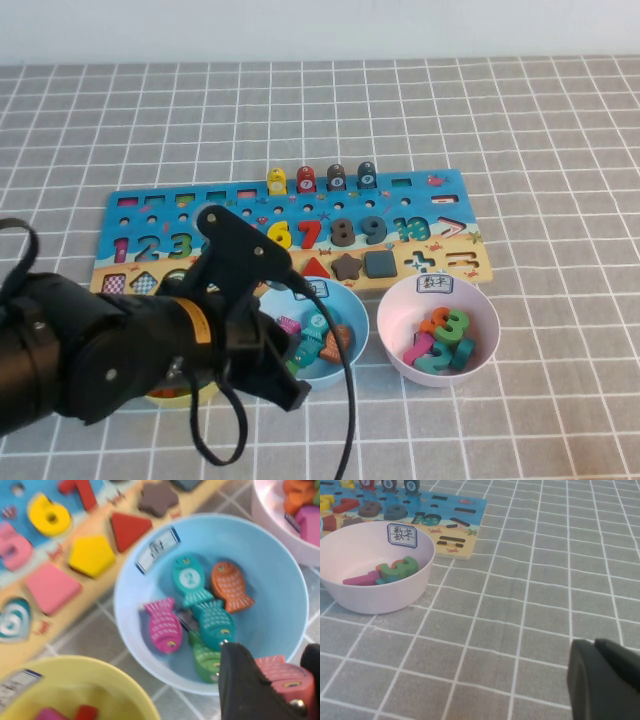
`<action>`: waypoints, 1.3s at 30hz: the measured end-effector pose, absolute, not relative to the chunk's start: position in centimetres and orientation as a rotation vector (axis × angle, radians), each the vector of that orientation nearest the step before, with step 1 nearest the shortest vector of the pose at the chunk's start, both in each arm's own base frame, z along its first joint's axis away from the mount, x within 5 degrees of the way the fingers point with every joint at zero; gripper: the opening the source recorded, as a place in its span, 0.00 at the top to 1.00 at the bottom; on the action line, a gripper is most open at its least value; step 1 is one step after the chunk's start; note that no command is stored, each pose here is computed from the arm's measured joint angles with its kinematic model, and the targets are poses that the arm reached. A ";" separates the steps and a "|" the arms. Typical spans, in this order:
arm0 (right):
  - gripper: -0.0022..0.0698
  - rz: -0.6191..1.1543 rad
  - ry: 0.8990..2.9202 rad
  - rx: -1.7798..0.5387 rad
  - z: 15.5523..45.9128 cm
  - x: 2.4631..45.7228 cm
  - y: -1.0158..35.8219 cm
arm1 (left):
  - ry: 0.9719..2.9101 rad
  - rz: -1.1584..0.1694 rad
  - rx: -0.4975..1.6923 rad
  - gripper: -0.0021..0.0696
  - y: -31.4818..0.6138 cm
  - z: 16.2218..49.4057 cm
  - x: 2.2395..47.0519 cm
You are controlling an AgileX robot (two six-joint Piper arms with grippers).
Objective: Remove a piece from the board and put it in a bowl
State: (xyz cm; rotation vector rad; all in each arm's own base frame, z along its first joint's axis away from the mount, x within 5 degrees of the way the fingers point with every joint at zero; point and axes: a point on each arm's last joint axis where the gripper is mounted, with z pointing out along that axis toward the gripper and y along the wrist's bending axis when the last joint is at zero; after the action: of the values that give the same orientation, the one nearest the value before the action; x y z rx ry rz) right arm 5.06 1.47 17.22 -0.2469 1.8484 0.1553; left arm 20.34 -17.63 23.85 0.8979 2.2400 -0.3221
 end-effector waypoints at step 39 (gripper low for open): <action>0.99 0.167 1.849 -0.239 17.2 5.1 1.5 | 2.537 -0.335 0.736 0.59 -22.0 20.3 25.5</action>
State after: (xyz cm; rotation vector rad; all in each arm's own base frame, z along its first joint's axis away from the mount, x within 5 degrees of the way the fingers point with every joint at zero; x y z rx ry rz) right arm 5.06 1.51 17.23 -0.2395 1.8492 0.1671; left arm 25.50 -22.04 20.29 0.7361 2.5372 -0.3346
